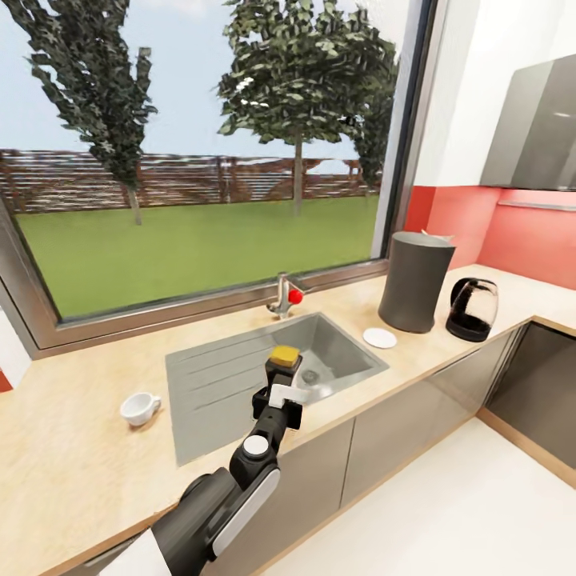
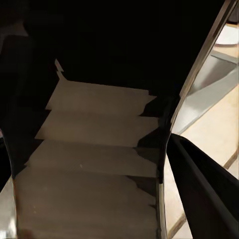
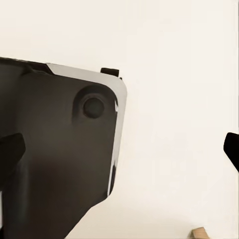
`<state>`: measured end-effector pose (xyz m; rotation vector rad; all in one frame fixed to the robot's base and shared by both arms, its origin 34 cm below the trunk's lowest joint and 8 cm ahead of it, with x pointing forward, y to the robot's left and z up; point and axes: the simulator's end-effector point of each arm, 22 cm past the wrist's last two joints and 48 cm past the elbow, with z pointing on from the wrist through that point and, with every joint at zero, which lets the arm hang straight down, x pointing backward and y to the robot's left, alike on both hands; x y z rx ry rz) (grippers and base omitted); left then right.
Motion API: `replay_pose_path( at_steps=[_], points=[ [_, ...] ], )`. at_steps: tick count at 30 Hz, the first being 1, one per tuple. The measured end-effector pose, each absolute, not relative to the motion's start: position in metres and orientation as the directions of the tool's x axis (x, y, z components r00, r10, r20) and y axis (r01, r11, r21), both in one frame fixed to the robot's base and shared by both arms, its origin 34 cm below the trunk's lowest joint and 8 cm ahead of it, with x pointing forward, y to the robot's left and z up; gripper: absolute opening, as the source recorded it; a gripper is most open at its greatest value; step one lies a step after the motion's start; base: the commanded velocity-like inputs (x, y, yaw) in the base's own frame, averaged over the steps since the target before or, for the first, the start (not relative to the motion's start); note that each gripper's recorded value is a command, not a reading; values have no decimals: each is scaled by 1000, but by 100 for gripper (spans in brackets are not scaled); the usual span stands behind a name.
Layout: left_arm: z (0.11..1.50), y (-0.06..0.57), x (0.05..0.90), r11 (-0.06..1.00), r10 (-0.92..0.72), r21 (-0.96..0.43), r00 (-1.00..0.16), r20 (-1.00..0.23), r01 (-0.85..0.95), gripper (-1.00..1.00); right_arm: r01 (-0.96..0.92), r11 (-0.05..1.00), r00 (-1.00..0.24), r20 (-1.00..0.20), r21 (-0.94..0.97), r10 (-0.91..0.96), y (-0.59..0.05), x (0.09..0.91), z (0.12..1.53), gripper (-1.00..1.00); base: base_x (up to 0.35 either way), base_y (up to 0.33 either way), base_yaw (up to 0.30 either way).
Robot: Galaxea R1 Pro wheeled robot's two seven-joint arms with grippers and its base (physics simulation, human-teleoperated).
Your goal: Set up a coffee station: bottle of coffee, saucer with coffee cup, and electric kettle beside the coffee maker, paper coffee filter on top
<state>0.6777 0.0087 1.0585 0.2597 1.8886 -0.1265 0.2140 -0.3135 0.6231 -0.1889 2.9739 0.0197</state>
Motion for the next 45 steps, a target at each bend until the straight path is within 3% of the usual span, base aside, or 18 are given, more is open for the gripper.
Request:
replay_pose_path(
  at_steps=[45],
  points=[
    [1057, 10, 678, 969, 120, 43, -310, -943, 242, -100, -128, 992, -979, -161, 10, -125, -308, 214, 623, 100, 242, -229, 0]
  ],
)
